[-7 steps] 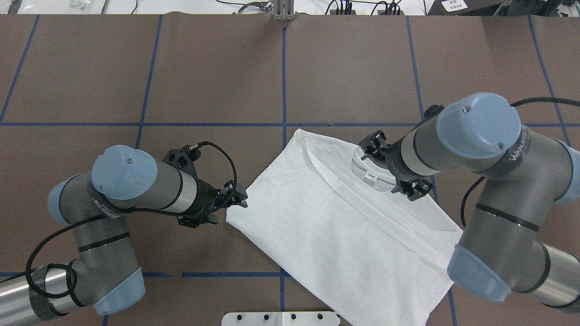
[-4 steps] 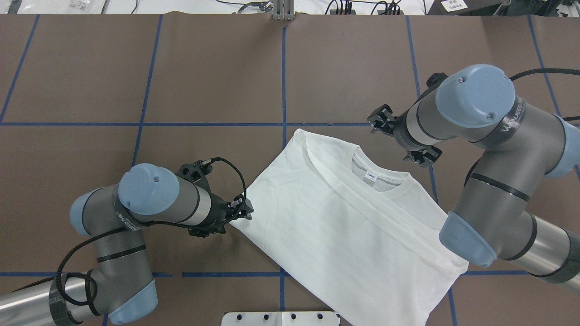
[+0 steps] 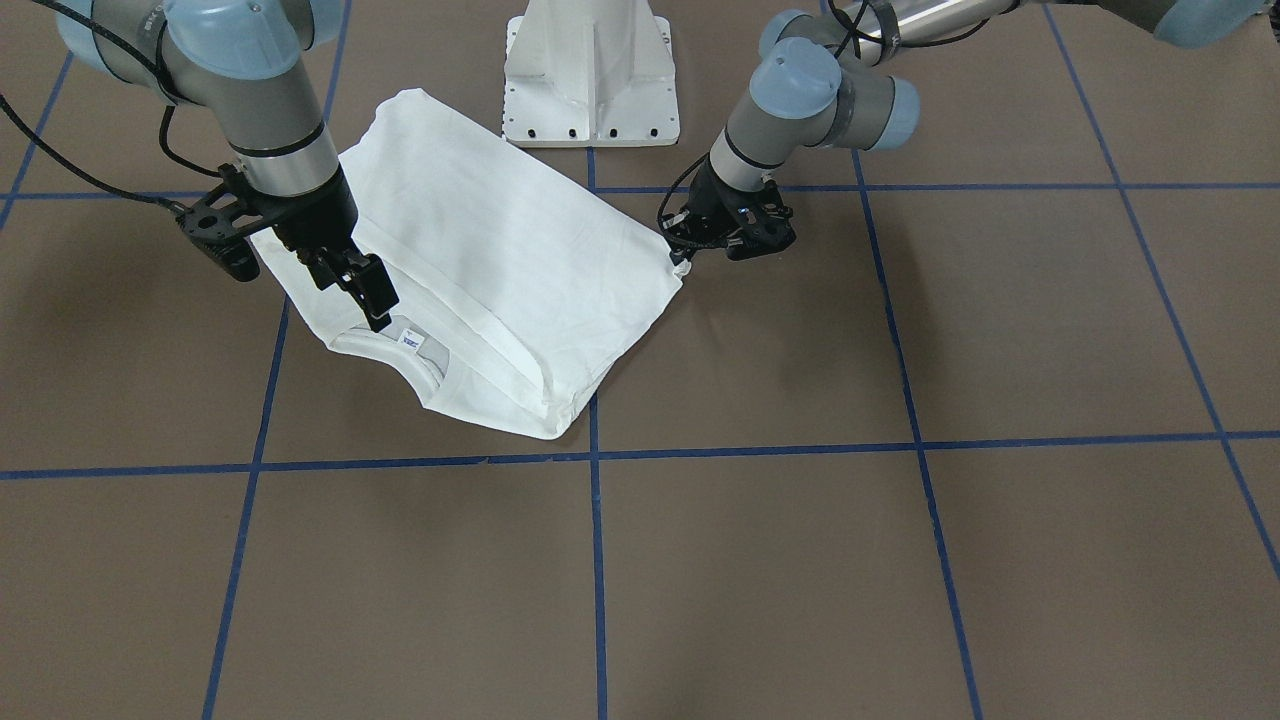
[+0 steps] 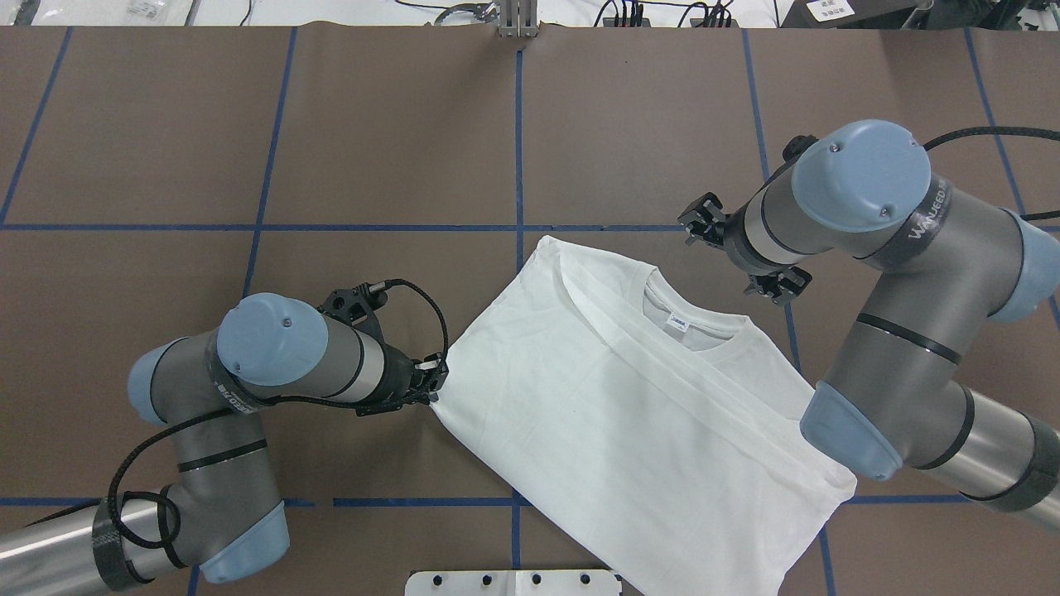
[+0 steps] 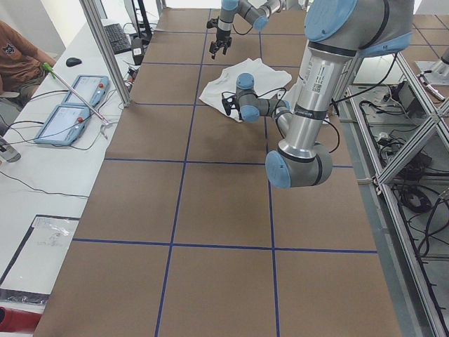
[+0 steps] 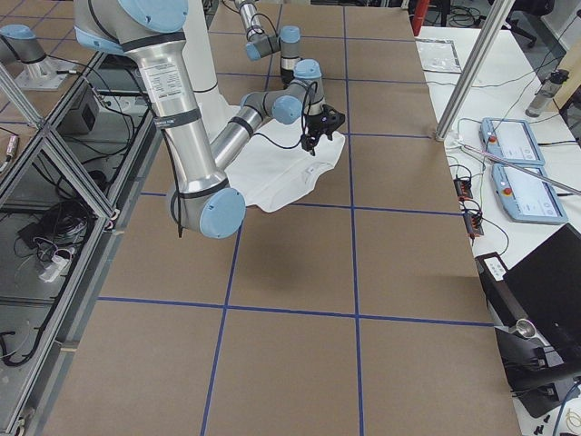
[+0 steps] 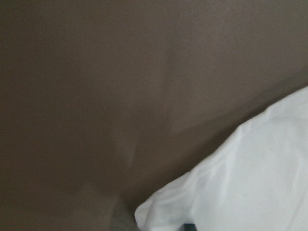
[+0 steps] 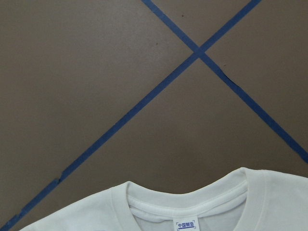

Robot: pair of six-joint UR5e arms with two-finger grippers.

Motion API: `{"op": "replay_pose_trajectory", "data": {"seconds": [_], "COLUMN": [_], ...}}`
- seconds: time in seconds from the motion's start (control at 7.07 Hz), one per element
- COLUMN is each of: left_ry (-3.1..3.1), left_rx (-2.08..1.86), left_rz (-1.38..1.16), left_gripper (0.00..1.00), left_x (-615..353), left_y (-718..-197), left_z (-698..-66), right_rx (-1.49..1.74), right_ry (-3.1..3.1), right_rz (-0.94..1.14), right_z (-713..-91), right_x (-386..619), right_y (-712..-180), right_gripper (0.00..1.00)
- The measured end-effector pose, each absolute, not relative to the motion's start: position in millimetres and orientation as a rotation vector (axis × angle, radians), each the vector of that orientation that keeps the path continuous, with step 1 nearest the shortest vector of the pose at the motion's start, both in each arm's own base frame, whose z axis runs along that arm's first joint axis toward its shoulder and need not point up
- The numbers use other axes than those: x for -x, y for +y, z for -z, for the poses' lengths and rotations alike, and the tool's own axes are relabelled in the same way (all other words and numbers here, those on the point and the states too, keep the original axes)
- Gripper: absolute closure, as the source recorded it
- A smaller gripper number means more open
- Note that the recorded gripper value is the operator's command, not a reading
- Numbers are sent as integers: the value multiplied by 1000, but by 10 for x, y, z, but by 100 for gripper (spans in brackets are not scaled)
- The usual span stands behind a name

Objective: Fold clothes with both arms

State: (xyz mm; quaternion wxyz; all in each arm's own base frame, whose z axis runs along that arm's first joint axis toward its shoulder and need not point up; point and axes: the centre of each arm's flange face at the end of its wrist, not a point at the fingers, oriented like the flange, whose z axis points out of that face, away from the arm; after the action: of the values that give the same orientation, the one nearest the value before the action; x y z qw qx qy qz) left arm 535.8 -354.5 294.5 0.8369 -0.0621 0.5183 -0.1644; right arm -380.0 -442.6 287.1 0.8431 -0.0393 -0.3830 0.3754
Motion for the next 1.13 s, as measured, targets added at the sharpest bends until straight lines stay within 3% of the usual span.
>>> {"op": "replay_pose_trajectory", "data": {"seconds": [0.42, 0.71, 0.85, 0.99, 1.13], "left_ry": [1066, 1063, 1081, 1086, 1082], "left_rx": [-67, -198, -252, -289, -308], "left_rz": [285, 345, 386, 426, 454], "left_gripper": [100, 100, 93, 68, 52], "left_x": [-5060, -5205, -5256, -5226, -5200], "left_y": [-4286, -5280, -5836, -6314, -6645], "left_z": [-3039, -2922, -2861, -2754, -2631], "right_rx": [88, 90, 91, 92, 92], "right_ry": [-802, -798, -796, -796, -802], "right_rz": [-797, -796, -792, -784, -772], "right_z": [-2902, -2918, -2925, -2916, -2892], "right_x": [3821, 3841, 3864, 3905, 3962], "right_y": [-4434, -4429, -4415, -4385, -4340], "right_gripper": [0, 0, 0, 0, 0]}}
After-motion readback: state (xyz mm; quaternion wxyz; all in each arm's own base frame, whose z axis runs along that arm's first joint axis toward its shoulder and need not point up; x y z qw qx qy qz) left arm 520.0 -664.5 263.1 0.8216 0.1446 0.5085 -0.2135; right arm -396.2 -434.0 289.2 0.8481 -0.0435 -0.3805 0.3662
